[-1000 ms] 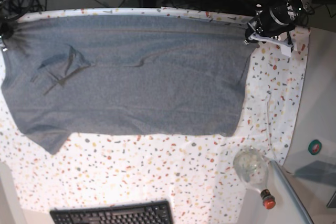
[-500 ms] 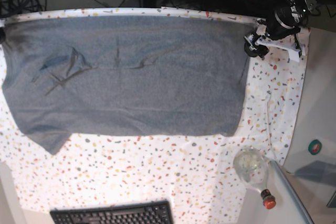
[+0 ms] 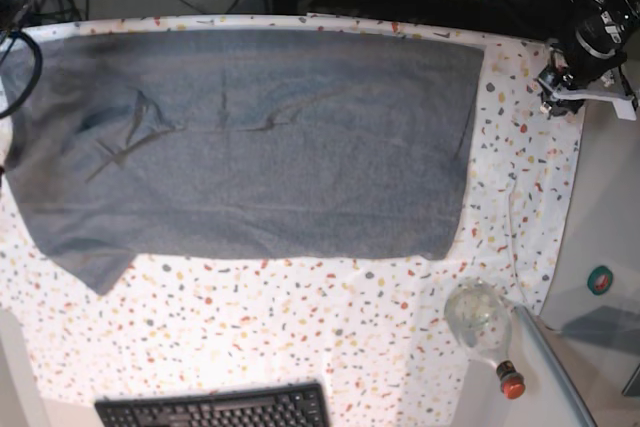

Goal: Layout the t-shirt on the table in an organized manner, then fold the t-shirt properly

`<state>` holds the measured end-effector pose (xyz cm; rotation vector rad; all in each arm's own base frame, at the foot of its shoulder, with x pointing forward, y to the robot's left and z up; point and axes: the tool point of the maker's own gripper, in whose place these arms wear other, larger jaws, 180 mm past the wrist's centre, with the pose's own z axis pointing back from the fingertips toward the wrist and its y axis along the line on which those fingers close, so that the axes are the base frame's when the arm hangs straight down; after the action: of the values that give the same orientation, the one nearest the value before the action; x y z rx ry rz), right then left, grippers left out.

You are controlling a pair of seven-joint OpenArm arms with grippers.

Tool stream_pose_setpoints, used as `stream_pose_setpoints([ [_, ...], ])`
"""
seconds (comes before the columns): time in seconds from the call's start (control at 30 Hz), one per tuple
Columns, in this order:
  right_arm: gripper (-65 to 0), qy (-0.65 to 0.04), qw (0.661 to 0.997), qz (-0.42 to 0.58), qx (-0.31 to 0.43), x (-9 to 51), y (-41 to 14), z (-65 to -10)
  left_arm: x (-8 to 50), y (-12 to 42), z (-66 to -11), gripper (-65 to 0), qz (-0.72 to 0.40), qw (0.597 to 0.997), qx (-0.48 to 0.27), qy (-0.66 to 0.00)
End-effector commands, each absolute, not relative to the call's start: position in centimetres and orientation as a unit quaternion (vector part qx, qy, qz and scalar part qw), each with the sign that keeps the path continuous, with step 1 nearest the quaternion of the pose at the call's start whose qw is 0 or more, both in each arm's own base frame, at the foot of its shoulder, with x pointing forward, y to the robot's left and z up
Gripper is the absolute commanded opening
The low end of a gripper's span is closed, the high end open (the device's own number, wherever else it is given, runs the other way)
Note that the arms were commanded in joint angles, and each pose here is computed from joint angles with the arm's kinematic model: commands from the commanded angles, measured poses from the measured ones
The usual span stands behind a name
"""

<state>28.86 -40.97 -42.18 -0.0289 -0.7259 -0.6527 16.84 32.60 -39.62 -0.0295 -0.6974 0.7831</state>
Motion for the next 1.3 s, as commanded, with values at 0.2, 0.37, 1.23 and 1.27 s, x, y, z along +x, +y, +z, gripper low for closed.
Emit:
stream_pose_setpoints([
  [0.2, -25.4, -0.353, 0.885, -0.3, -0.037, 33.1, -43.0, -44.7, 16.2, 33.1, -39.1, -65.0, 0.371, 0.865, -0.007, -0.338],
  [0.37, -25.5, -0.34, 0.889, -0.305, -0.032, 33.1, -42.5, -45.9, 15.9, 33.2, -39.2, -65.0, 0.37, 0.867, -0.005, -0.334],
  [1.23, -65.0, -0.395, 0.878, -0.271, -0.013, 28.8, -36.4, -40.8, 16.3, 32.9, -39.3, -65.0, 0.367, 0.868, -0.009, -0.335],
  [1.27, -65.0, -0.391, 0.88, -0.271, -0.011, 28.2, -35.9, -40.5, 16.3, 32.9, -39.3, -65.0, 0.367, 0.868, -0.009, -0.335],
])
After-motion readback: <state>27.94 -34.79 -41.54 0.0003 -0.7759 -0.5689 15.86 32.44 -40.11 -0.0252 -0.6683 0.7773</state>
